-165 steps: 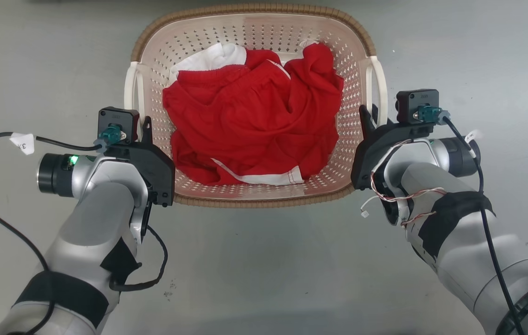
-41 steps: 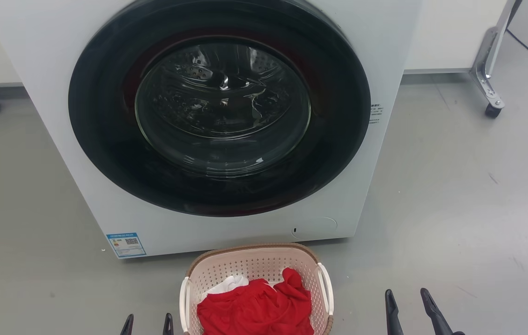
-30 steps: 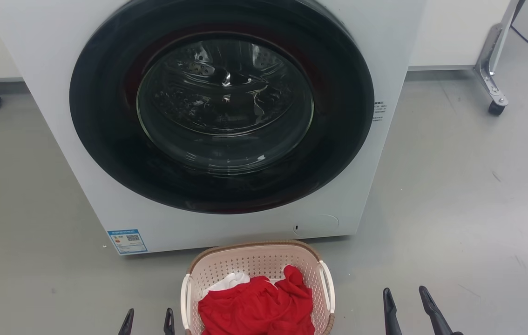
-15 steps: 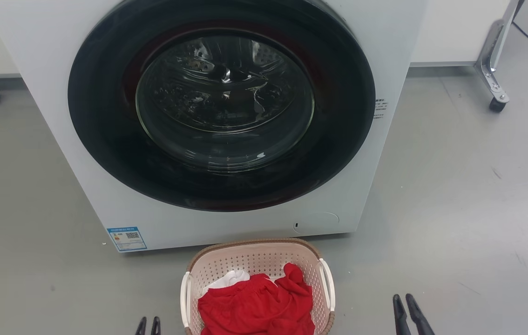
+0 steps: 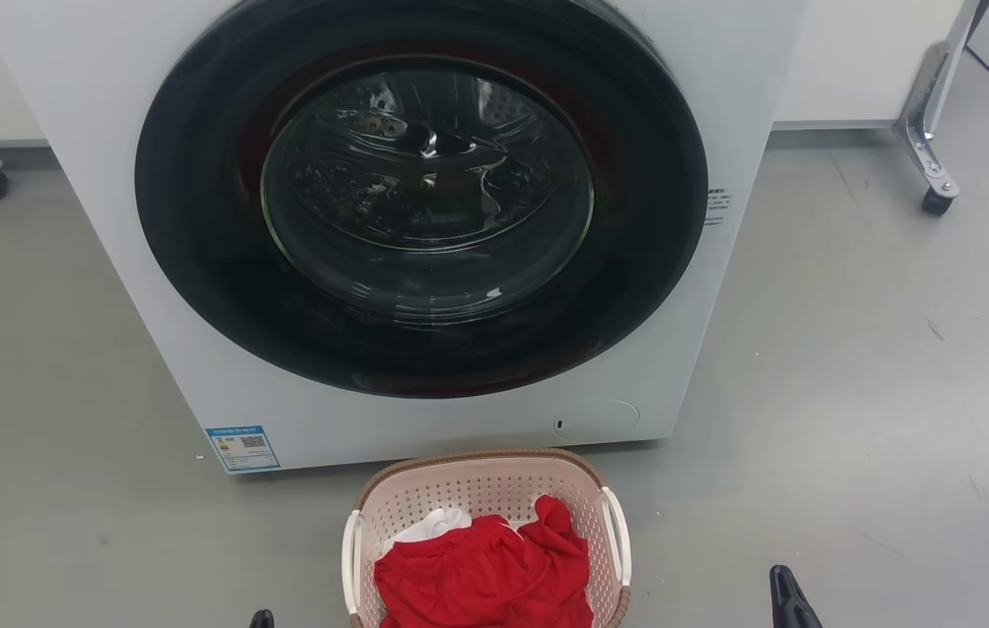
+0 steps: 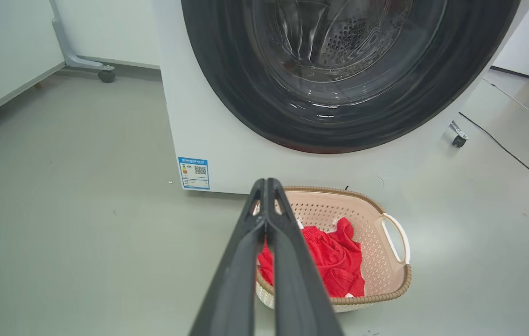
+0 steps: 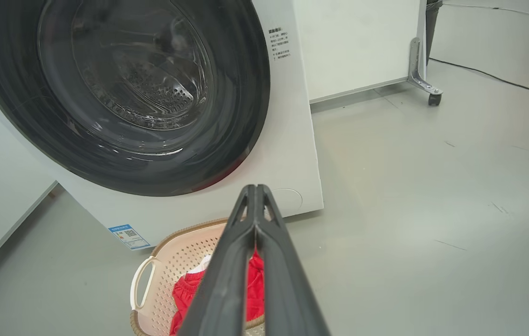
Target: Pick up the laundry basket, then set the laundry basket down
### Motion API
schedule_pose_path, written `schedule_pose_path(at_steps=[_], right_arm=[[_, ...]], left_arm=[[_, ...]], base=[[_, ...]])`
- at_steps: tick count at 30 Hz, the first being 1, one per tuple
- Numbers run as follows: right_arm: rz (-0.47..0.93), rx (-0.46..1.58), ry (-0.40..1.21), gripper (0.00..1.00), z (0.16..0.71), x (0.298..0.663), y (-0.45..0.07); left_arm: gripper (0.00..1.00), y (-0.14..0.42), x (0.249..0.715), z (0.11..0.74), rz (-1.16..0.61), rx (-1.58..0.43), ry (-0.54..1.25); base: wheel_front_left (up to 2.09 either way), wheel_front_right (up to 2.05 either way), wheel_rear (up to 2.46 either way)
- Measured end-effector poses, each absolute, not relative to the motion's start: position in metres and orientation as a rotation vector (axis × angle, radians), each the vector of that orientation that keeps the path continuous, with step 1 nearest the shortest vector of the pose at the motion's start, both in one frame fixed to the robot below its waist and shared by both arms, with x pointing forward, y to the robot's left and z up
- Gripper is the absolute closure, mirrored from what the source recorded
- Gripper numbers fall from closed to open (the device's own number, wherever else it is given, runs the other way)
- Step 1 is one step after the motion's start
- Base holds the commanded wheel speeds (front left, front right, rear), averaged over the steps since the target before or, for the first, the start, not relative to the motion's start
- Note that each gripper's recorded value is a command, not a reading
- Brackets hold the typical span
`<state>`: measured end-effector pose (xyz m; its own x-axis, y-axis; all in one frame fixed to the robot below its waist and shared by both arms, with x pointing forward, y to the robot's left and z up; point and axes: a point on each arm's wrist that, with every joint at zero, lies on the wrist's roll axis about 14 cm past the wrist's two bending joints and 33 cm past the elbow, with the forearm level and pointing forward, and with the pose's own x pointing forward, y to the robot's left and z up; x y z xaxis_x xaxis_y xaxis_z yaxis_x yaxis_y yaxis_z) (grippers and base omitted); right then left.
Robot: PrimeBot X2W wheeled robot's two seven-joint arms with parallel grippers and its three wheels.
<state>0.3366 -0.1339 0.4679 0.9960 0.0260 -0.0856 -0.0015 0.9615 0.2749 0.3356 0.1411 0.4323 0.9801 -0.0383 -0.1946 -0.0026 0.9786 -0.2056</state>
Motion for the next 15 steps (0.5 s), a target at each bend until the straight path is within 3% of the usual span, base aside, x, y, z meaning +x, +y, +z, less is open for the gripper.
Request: schedule_pose_path(at_steps=[15], right_arm=[[-0.044,0.508,0.154,1.0,0.459,0.343,-0.15]], left_arm=[[1.0,0.155,0.34,0.428,0.053,-0.445,0.251]], base=[[0.0,0.0,0.0]])
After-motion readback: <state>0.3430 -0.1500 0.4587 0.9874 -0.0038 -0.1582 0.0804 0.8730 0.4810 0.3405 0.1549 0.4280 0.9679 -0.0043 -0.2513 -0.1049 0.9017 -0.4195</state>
